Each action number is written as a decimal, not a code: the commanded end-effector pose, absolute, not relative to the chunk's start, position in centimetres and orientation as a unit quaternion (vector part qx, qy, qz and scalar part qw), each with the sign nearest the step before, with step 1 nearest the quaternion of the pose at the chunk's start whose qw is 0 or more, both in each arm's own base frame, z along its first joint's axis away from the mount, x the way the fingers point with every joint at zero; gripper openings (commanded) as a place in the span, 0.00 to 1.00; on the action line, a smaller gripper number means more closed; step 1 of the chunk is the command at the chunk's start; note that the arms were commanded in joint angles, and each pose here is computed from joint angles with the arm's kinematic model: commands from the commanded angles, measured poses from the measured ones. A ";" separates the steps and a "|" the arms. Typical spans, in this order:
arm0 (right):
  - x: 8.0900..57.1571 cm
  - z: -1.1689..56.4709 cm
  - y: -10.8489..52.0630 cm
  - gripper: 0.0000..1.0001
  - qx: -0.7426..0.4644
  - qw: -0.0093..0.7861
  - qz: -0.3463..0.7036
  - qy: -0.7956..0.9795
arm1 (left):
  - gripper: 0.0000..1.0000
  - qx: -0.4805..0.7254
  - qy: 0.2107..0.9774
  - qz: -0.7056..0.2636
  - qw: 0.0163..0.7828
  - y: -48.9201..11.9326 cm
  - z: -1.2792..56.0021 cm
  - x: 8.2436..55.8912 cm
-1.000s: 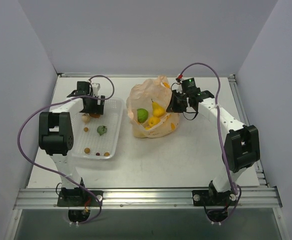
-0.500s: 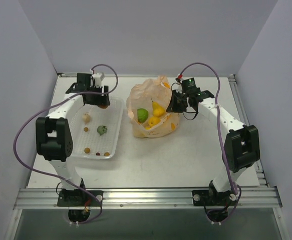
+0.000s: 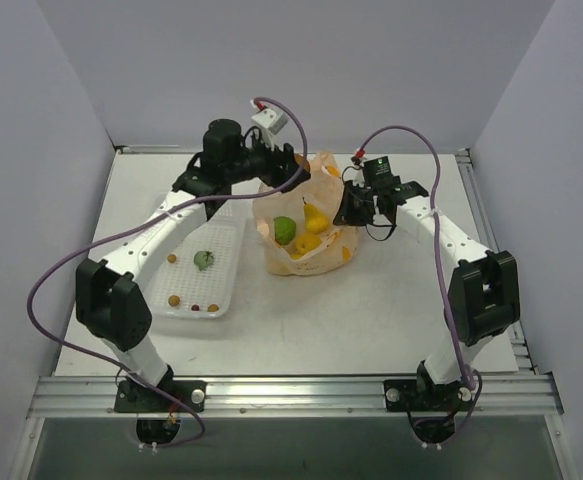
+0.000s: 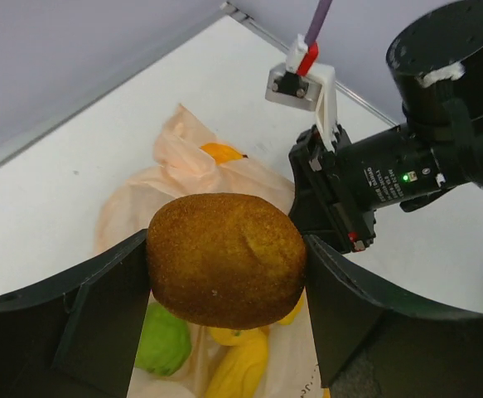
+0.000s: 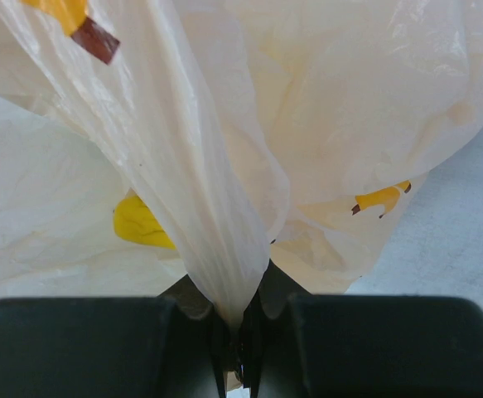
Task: Place the fake fruits into the plastic bag and tie a complex knot
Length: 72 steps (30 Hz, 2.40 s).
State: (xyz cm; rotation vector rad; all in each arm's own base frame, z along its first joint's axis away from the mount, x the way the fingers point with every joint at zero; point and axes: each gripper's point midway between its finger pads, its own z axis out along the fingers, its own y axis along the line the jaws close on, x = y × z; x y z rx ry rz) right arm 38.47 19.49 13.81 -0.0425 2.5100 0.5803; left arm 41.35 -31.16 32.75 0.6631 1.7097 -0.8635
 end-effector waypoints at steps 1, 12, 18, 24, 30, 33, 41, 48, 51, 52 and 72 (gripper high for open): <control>38.0 15.2 18.4 0.00 -0.016 0.297 0.207 0.932 | 0.63 0.312 0.727 -0.369 0.487 -34.7 29.2 40.8; 36.2 16.5 17.6 0.00 0.031 0.299 0.234 0.925 | 0.83 0.283 0.790 -0.362 0.405 -35.4 21.6 39.6; 34.9 17.4 18.7 0.00 0.076 0.293 0.275 0.913 | 0.97 0.310 0.743 -0.414 0.424 -36.1 26.8 38.7; 33.9 17.0 19.6 0.00 0.093 0.290 0.295 0.906 | 0.97 0.320 0.717 -0.431 0.445 -34.8 32.0 37.6; 34.2 17.3 19.8 0.00 0.108 0.302 0.303 0.897 | 0.97 0.291 0.708 -0.425 0.482 -32.7 35.5 38.5; 34.4 17.4 20.1 0.00 0.111 0.306 0.308 0.894 | 0.97 0.281 0.722 -0.416 0.476 -32.5 35.2 39.0; 34.4 18.1 20.8 0.00 0.103 0.316 0.318 0.888 | 0.96 0.235 0.751 -0.411 0.460 -32.8 33.6 40.3; 33.9 18.7 21.7 0.00 0.084 0.330 0.324 0.883 | 0.96 0.221 0.758 -0.426 0.443 -34.2 32.2 41.1; 33.9 19.1 21.9 0.00 0.076 0.338 0.324 0.880 | 0.95 0.214 0.758 -0.438 0.433 -34.9 32.0 41.1; 33.9 19.3 22.0 0.00 0.073 0.344 0.323 0.879 | 0.95 0.210 0.759 -0.443 0.429 -35.2 31.9 41.0; 37.8 26.3 14.5 0.59 -0.019 0.448 0.279 0.849 | 0.00 0.244 0.725 -0.520 0.380 -37.0 32.1 38.9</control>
